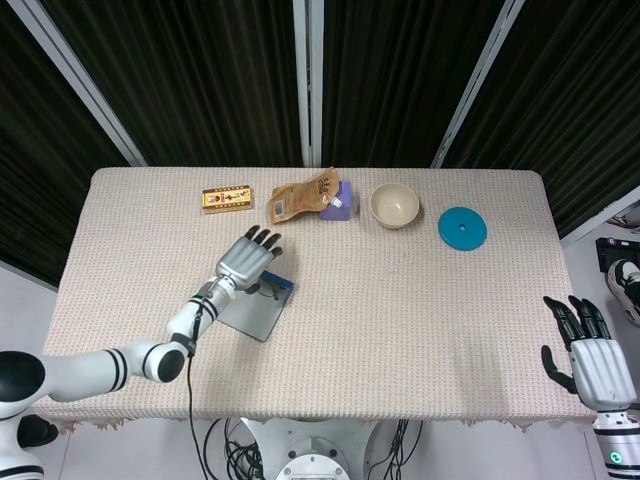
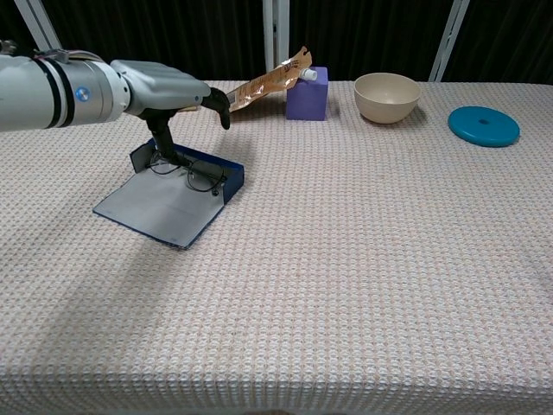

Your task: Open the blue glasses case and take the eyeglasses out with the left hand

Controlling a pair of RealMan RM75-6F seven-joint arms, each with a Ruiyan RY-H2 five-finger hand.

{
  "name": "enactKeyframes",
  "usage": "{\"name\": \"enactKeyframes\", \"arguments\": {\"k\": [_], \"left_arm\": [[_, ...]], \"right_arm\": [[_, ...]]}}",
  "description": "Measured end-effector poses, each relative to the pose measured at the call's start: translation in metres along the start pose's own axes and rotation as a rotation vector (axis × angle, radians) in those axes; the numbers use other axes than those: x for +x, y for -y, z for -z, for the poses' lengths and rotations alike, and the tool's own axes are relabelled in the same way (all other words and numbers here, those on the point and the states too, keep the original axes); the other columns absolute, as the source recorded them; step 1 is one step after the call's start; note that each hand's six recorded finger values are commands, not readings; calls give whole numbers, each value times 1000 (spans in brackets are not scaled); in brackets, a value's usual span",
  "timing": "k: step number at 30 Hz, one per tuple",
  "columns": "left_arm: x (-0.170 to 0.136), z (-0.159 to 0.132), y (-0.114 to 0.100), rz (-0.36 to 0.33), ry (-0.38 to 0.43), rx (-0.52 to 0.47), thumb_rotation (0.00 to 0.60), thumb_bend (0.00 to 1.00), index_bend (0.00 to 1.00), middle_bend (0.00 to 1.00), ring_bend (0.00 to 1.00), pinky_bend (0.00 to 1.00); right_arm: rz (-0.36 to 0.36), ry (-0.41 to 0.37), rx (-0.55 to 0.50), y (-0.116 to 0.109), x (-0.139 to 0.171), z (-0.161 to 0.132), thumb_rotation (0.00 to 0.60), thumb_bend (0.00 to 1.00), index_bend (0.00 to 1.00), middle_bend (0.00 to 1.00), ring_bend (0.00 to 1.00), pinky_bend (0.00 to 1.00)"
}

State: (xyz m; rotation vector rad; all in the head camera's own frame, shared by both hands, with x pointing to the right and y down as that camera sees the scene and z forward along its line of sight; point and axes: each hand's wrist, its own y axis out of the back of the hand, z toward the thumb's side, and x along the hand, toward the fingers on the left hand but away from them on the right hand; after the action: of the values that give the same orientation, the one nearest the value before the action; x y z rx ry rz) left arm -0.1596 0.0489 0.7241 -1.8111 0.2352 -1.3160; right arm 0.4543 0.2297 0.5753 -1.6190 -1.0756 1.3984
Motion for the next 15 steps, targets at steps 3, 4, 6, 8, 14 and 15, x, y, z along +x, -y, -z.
{"name": "enactKeyframes", "arguments": {"k": [3, 4, 6, 8, 14, 15], "left_arm": [[1, -1, 5, 12, 3, -7, 600, 265, 268, 52, 0, 0], [2, -1, 6, 14, 1, -10, 600, 272, 276, 53, 0, 0], [3, 1, 7, 17, -5, -14, 600, 292, 287, 58, 0, 0], [5, 3, 9, 17, -13, -15, 600, 308, 301, 63, 0, 0], [5, 9, 13, 26, -29, -24, 600, 348, 341, 69, 0, 0], [5, 9, 14, 27, -30, -25, 600, 353, 347, 70, 0, 0]], "right_arm": [[1, 1, 0, 0, 0, 0, 600, 477, 0, 152, 0, 34], [2, 1, -1, 0, 0, 0, 600, 477, 0, 152, 0, 34], [2, 2, -1, -1, 1, 0, 600, 477, 0, 152, 0, 33], [2, 2, -1, 0, 1, 0, 600, 477, 0, 152, 0, 33], [0, 1, -1, 0, 0, 1, 600, 477, 0, 152, 0, 34], [0, 0, -1, 0, 0, 1, 600, 477, 0, 152, 0, 33]]}}
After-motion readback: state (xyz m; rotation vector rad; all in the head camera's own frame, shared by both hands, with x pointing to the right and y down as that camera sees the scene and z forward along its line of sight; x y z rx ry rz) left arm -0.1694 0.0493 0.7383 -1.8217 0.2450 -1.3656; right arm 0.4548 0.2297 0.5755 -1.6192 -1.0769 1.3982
